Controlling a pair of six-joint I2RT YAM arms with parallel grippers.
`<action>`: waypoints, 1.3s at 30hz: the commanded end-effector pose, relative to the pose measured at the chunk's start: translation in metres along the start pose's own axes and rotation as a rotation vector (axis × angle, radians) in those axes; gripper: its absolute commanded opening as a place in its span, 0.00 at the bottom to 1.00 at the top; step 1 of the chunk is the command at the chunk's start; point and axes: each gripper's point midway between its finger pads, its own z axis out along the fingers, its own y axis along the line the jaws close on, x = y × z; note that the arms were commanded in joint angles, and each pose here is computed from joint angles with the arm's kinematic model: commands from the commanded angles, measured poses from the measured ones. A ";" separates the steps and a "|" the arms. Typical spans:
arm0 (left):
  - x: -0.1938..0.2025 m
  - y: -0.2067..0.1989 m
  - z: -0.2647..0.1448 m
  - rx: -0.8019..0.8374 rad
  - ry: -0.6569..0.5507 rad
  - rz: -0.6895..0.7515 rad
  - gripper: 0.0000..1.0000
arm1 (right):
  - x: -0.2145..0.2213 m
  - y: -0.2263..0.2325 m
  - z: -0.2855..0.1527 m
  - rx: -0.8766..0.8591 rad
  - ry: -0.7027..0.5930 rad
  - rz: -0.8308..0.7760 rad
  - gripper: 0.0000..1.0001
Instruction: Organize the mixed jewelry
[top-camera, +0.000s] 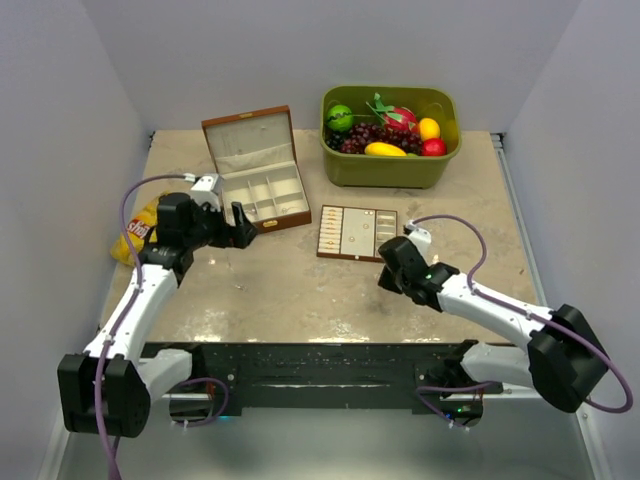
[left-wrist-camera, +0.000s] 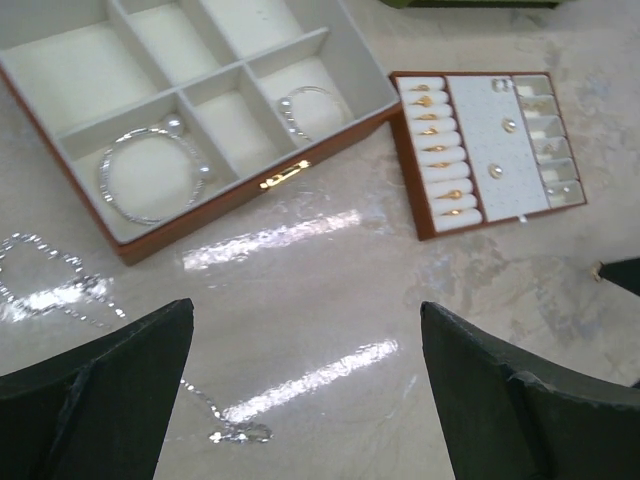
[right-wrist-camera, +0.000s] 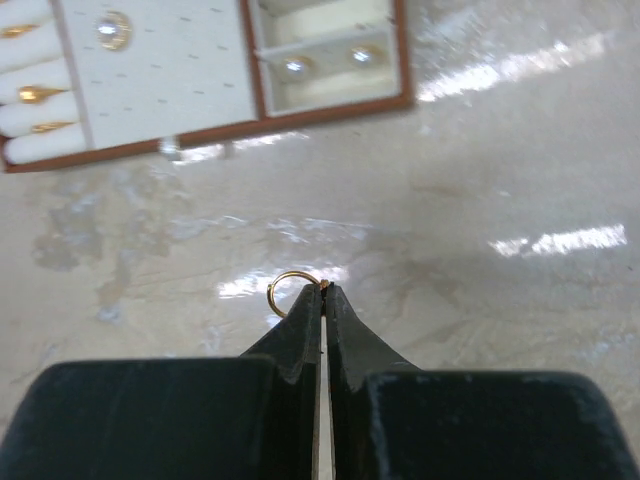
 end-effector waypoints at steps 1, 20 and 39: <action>-0.011 -0.047 0.003 0.231 -0.035 0.106 1.00 | -0.030 0.057 -0.011 -0.217 -0.069 -0.082 0.00; 0.025 -0.149 0.040 0.603 0.115 -0.004 0.85 | -0.057 0.149 -0.027 -0.535 -0.100 -0.112 0.00; 0.027 -0.181 0.071 0.579 0.127 -0.151 0.64 | -0.053 0.183 -0.041 -0.637 -0.105 -0.095 0.00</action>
